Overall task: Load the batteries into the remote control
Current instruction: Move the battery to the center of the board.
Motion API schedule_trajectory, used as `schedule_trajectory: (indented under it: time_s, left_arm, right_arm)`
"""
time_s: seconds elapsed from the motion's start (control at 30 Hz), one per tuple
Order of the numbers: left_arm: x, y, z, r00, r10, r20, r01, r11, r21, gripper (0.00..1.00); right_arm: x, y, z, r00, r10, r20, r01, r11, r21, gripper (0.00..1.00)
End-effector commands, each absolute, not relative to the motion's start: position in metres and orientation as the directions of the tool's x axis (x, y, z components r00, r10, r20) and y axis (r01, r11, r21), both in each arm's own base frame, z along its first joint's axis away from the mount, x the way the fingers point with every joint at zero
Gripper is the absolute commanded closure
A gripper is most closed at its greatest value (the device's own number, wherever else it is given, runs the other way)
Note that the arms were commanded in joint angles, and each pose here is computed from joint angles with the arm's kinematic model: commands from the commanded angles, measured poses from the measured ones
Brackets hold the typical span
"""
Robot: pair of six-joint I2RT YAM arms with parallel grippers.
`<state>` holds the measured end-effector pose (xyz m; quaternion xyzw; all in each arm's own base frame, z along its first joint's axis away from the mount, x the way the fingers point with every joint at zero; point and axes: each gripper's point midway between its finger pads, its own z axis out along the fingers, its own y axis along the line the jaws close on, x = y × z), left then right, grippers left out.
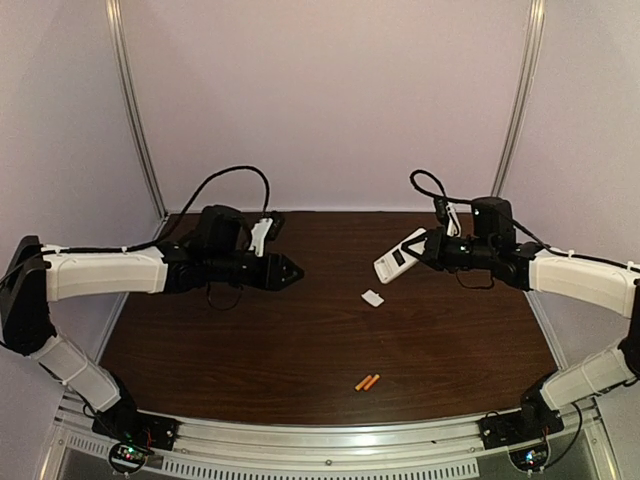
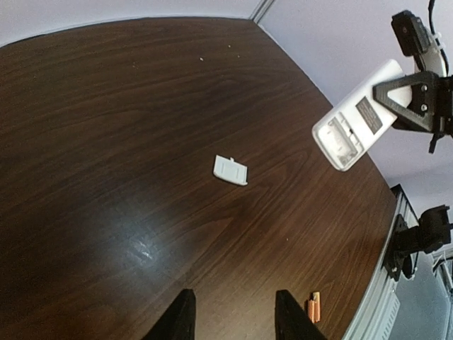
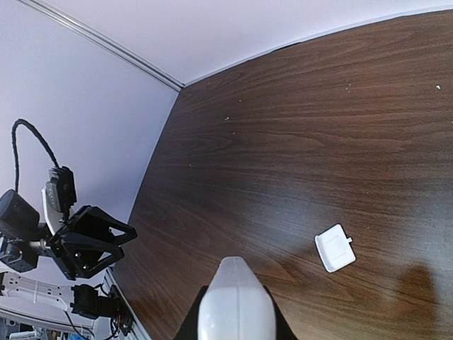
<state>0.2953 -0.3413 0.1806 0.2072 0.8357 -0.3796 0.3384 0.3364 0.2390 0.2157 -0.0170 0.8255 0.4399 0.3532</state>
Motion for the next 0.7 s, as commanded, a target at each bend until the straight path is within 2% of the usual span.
schedule_trajectory:
  time_s: [0.0,0.13,0.23,0.47,0.67]
  left_arm:
    - [0.265,-0.354,0.156,-0.647,0.280,-0.709,0.685,0.622,-0.379,0.61]
    - [0.221,-0.381,0.130,-0.587,0.481,-0.651,0.774,0.568,-0.279,0.60]
    - [0.194,-0.398,0.112,-0.559,0.572,-0.600,0.813,0.520,-0.262,0.62]
    - [0.155,-0.432,0.096,-0.478,0.681,-0.555,0.876,0.413,-0.247,0.63]
    - [0.142,-0.447,0.078,-0.444,0.730,-0.520,0.895,0.388,-0.220,0.59]
  right_arm:
    - [0.324,0.227,0.217,-0.745,0.254,-0.616,-0.359,0.626,0.693,1.00]
    - [0.307,0.220,0.210,-0.764,0.235,-0.601,-0.356,0.623,0.697,1.00]
    - [0.296,0.218,0.210,-0.775,0.227,-0.590,-0.367,0.598,0.712,1.00]
    - [0.279,0.209,0.213,-0.776,0.218,-0.591,-0.383,0.582,0.717,1.00]
    - [0.272,0.203,0.212,-0.787,0.233,-0.572,-0.376,0.553,0.744,1.00]
